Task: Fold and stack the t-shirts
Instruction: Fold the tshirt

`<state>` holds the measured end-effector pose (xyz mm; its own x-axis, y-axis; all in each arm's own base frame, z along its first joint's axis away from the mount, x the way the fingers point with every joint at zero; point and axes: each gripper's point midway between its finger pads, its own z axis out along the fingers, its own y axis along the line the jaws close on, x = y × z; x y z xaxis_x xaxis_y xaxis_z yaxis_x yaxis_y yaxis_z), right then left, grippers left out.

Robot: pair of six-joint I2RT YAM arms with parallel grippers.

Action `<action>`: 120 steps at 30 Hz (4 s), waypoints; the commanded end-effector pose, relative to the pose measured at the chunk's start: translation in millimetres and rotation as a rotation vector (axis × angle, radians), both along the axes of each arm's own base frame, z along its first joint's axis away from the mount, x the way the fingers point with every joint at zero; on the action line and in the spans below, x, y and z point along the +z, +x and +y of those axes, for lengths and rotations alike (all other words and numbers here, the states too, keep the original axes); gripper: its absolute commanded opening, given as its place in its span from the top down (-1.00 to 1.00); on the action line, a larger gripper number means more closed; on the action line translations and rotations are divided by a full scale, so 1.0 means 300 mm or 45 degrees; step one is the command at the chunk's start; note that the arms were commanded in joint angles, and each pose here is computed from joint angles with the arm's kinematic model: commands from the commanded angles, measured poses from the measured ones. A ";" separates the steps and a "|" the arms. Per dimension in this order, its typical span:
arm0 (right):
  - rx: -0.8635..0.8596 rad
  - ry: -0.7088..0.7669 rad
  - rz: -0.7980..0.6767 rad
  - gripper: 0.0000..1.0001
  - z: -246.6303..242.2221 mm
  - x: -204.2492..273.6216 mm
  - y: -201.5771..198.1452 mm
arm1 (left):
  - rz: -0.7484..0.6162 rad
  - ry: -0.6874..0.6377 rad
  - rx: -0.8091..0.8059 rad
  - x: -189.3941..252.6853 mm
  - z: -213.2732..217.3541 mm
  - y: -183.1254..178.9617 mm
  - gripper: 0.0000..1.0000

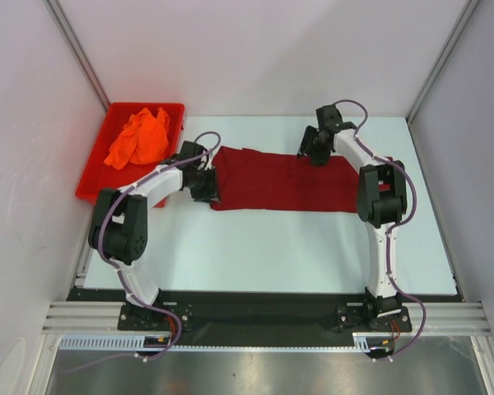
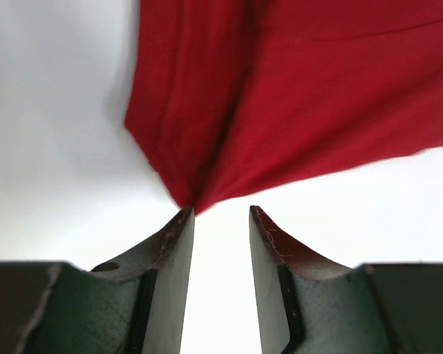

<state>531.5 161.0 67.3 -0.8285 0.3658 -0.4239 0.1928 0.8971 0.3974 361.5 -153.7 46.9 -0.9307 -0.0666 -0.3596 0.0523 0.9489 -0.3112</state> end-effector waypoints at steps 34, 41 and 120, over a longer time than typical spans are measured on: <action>0.072 -0.579 0.203 -0.53 -0.480 -0.001 -0.201 | 0.000 0.129 0.398 0.041 -0.263 0.148 0.29; 0.076 -0.581 0.260 -0.54 -0.508 -0.077 -0.192 | 0.041 0.189 0.413 -0.021 -0.234 0.164 0.30; 0.548 -0.131 0.551 -0.53 0.505 -0.061 -1.115 | -0.402 -0.296 -0.082 0.119 -0.168 0.808 -0.01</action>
